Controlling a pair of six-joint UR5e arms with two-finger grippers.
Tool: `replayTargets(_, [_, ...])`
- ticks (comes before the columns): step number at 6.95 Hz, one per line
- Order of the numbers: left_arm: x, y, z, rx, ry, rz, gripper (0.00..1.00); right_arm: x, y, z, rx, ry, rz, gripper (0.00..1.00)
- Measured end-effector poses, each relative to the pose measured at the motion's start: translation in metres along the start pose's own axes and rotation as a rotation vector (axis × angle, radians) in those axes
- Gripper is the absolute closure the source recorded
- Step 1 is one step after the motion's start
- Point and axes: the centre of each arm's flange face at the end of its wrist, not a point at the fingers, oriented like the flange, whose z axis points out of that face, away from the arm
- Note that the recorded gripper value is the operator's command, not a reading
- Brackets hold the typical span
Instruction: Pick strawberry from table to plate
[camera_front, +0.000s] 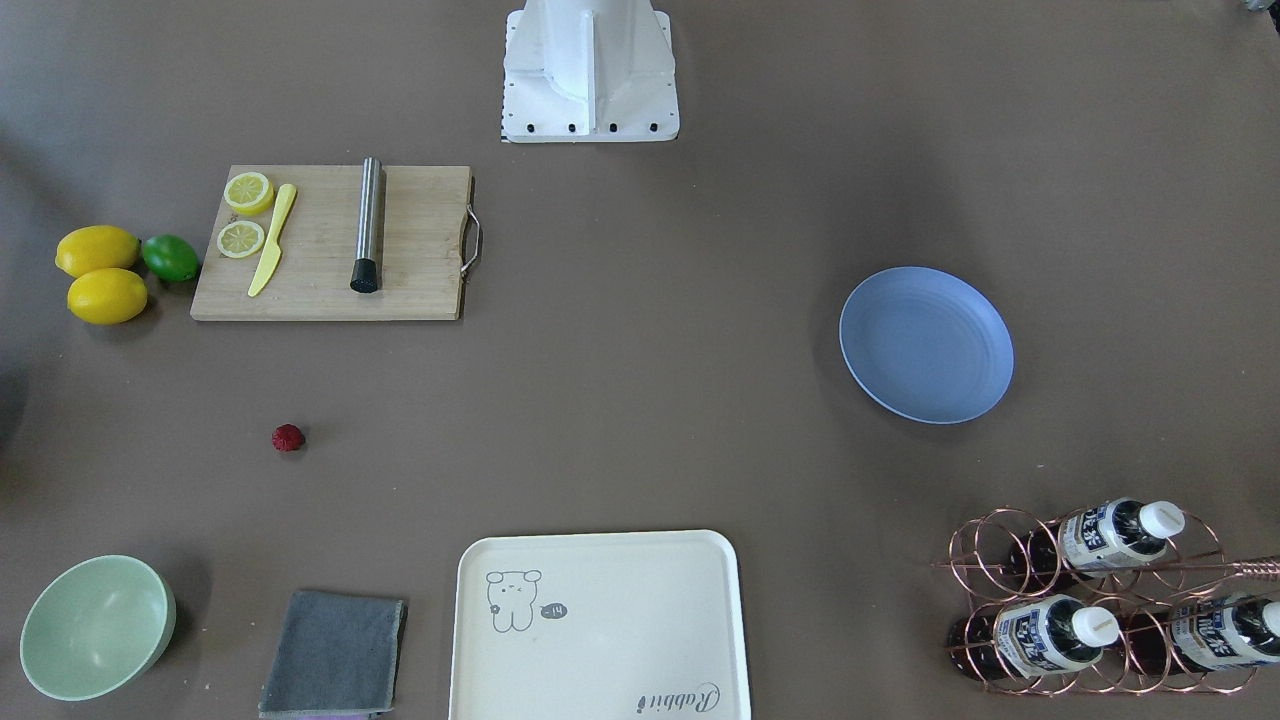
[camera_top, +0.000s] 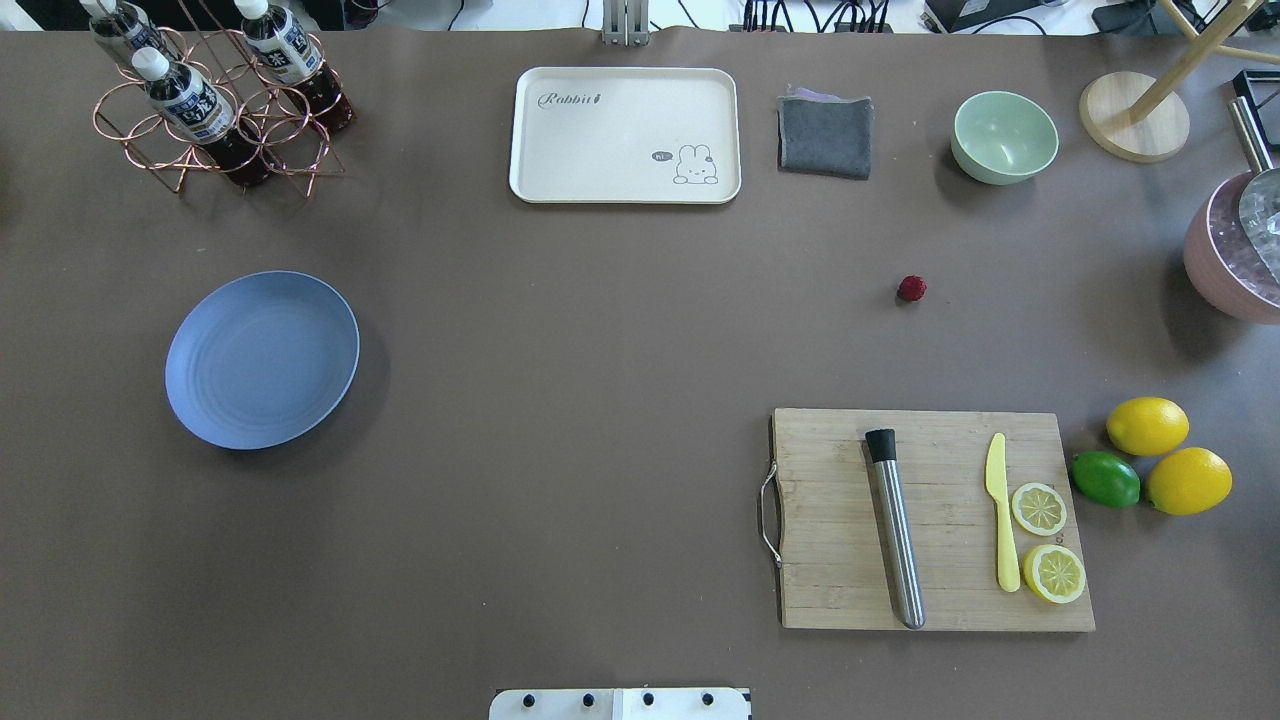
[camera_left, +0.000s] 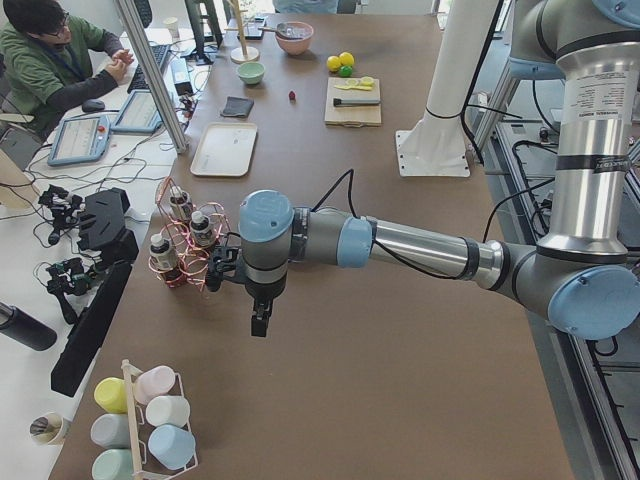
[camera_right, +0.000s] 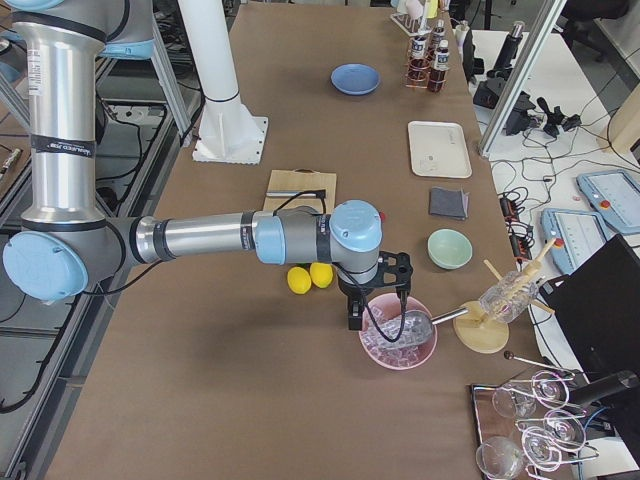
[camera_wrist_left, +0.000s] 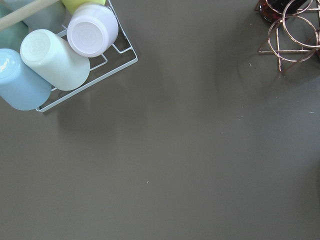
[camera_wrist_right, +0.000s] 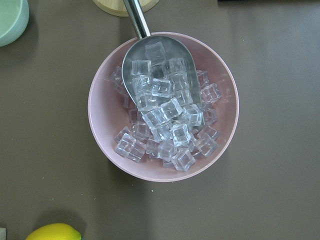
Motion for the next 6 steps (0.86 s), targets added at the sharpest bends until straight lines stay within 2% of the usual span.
replayTargets(6, [-0.0006,0.0058,0.0078,-0.018,0.009,-0.007,0.02,0.0035,-0.0023,0.0053,-0.01,0.0,0.008,0.0])
